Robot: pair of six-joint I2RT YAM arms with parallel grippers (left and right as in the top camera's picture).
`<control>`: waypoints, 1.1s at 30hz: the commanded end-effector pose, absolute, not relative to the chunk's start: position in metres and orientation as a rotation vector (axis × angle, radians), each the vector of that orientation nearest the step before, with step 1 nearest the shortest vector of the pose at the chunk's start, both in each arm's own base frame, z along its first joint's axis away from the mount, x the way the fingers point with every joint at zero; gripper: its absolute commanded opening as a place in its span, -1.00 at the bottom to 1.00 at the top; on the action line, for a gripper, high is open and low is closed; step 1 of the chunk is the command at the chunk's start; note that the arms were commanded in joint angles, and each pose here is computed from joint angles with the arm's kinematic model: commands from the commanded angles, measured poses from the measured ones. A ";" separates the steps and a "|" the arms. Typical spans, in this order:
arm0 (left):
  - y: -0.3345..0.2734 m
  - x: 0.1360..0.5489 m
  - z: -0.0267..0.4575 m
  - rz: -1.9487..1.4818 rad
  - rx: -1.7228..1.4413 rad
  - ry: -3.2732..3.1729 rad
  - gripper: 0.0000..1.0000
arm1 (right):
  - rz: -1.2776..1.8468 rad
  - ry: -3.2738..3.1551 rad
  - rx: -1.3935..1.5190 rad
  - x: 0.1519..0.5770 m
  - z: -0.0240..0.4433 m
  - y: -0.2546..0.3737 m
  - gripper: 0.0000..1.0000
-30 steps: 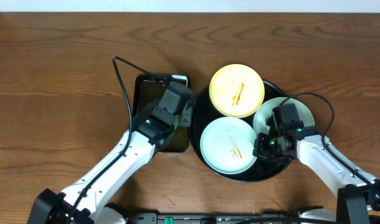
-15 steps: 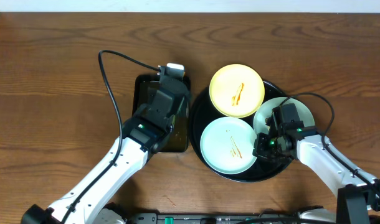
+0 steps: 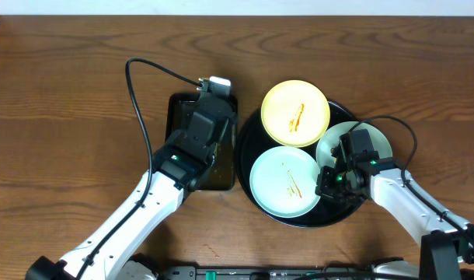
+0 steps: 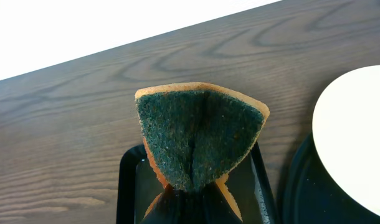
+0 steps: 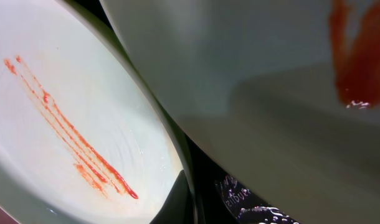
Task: Clean dirty plates on tray and stack at the side
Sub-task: 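Lift the sponge out of the water and hold it above the tray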
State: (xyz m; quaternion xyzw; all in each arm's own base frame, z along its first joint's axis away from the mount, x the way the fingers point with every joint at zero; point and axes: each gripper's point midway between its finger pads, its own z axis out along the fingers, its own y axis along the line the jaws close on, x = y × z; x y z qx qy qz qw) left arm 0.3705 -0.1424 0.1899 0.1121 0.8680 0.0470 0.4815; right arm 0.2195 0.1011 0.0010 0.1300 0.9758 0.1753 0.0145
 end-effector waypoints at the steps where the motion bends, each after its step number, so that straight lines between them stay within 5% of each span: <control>1: -0.138 0.375 0.212 0.138 0.258 2.062 -0.85 | 0.536 3.055 0.411 0.215 -0.001 0.101 -0.97; 33: -0.136 0.372 0.206 0.148 0.266 2.090 -0.85 | 0.537 3.055 0.411 0.215 -0.001 0.101 -0.98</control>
